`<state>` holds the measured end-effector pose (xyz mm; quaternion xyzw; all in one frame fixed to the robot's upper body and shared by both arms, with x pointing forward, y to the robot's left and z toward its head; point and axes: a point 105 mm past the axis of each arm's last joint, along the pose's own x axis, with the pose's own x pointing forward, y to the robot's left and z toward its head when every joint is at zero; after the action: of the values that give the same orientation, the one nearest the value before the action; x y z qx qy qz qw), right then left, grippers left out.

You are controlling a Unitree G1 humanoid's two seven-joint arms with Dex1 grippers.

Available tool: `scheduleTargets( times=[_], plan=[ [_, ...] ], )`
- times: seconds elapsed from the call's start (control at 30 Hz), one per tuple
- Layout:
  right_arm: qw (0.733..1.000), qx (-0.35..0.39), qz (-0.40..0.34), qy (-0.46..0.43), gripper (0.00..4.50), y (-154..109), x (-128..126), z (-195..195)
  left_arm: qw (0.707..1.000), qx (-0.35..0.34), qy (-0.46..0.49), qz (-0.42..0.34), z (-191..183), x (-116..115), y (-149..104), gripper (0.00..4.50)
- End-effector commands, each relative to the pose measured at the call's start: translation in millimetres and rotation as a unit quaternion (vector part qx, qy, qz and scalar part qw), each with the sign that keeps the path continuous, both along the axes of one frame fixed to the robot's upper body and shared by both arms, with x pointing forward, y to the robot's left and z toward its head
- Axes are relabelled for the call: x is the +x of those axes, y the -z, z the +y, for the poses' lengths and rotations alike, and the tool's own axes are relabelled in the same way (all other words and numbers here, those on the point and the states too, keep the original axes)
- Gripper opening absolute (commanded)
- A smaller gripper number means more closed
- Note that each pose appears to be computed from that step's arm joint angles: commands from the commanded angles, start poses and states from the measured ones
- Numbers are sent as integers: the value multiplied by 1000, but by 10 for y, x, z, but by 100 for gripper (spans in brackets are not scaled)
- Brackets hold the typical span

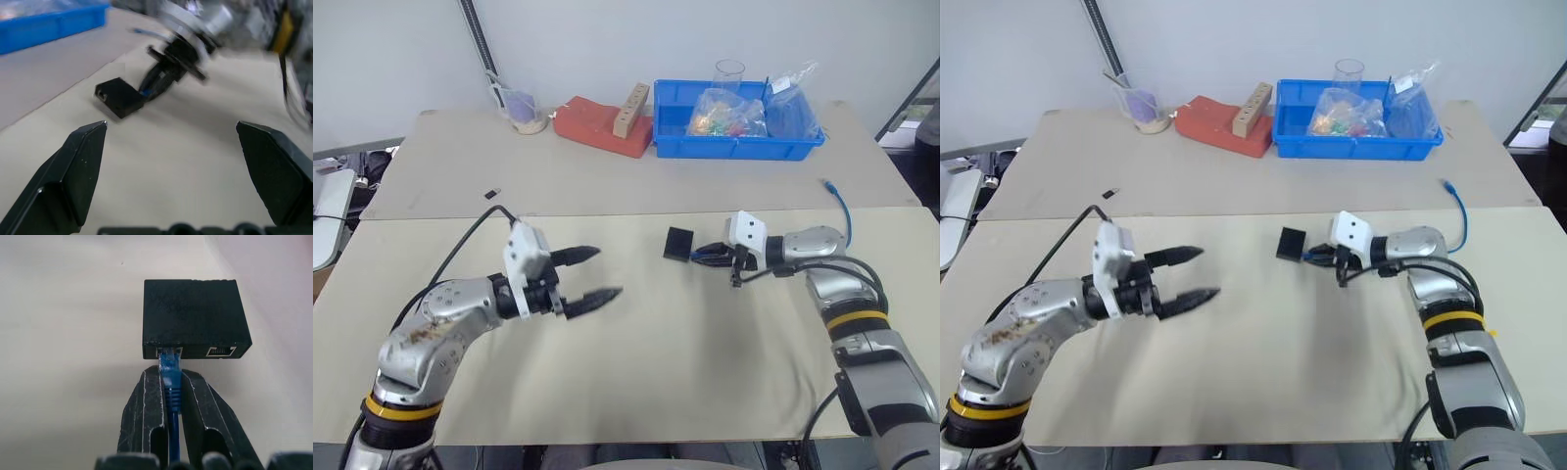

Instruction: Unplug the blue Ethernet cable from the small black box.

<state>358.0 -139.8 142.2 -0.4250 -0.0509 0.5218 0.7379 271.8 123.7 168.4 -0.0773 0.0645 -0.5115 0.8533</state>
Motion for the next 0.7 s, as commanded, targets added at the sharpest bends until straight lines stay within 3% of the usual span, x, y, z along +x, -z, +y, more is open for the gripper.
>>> scheduleTargets(
  times=[0.03,0.27,0.57,0.67,0.7],
  plan=[
    [980,-24,-187,-66,6,-370,-180,232,996,-57,17,60,12,26,-113,450],
    [947,-43,-291,-134,6,-500,-414,542,995,-58,34,76,-104,263,-130,450],
    [938,-33,-308,-154,6,-537,-475,726,996,-44,55,53,-319,433,-86,450],
    [940,-34,-302,-158,6,-501,-479,738,995,-61,61,51,-313,423,-105,366],
    [940,-35,-301,-160,6,-491,-477,741,995,-64,66,49,-317,404,-122,316]
  ],
)
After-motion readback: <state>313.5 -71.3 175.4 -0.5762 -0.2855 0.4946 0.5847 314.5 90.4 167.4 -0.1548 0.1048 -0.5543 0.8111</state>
